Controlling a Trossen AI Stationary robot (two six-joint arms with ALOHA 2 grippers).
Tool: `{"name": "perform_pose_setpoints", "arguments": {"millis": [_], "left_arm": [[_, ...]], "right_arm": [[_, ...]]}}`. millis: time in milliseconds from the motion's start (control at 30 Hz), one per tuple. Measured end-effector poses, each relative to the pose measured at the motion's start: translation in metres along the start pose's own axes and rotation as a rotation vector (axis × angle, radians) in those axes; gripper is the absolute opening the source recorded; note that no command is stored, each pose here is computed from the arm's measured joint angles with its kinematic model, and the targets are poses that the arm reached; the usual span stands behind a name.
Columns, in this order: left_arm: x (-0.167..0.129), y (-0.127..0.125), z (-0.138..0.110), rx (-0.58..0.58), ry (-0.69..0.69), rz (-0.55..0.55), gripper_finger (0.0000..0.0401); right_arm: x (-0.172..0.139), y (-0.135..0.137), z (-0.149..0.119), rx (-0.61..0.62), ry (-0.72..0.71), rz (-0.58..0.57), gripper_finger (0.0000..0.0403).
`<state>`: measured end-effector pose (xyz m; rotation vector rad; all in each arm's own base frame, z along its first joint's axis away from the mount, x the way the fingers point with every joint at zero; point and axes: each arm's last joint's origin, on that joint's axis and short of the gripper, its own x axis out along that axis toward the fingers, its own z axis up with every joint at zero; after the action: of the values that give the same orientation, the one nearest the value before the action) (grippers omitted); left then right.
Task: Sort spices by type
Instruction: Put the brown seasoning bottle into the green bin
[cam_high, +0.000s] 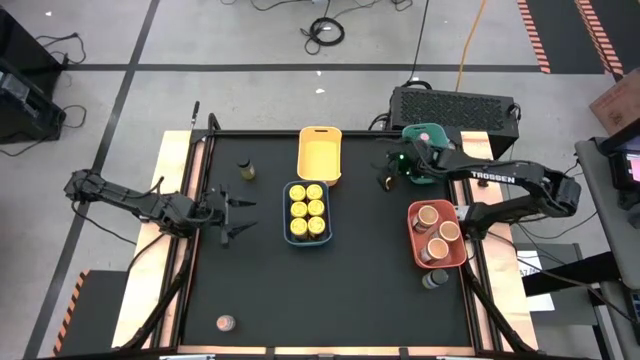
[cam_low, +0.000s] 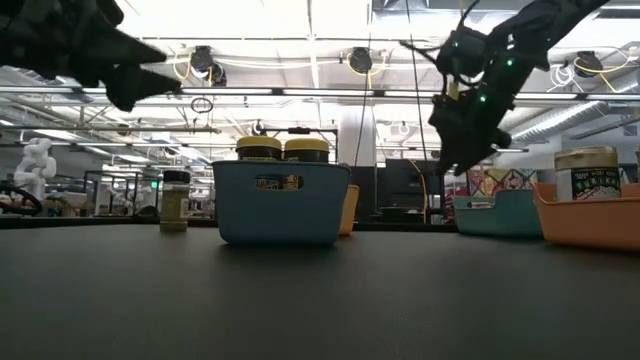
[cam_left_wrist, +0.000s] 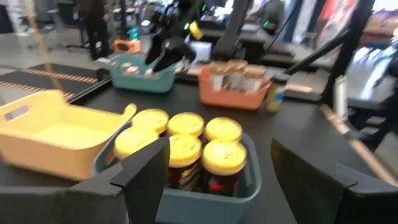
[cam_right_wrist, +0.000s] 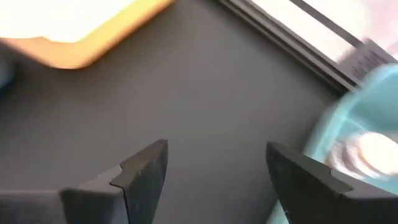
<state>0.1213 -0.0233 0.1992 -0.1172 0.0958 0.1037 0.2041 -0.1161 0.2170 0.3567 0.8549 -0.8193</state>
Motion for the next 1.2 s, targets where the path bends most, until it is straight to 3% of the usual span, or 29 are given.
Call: {"name": "perform_pose_setpoints", "arguments": {"millis": [200,467,733,1000,1200], "left_arm": [[-0.002,-0.005,0.016,-0.14,-0.059,-0.124,0.0281],[0.004,-0.019,0.013,-0.19,0.074,-0.182,0.0281],[0.003,-0.05,0.035,-0.282,0.35,-0.248,0.0275],[0.001,-0.103,0.055,-0.359,0.578,-0.358,0.0235],[0.002,-0.129,0.049,-0.403,0.682,-0.36,0.0219]], "right_arm": [[-0.01,0.034,-0.003,-0.114,-0.075,0.118,0.0265],[-0.037,0.09,-0.014,-0.257,-0.239,0.347,0.0265],[-0.068,0.129,-0.025,-0.296,-0.407,0.553,0.0265],[-0.085,0.152,-0.037,-0.3,-0.518,0.585,0.0265],[-0.079,0.178,-0.04,-0.293,-0.621,0.647,0.0265]]}}
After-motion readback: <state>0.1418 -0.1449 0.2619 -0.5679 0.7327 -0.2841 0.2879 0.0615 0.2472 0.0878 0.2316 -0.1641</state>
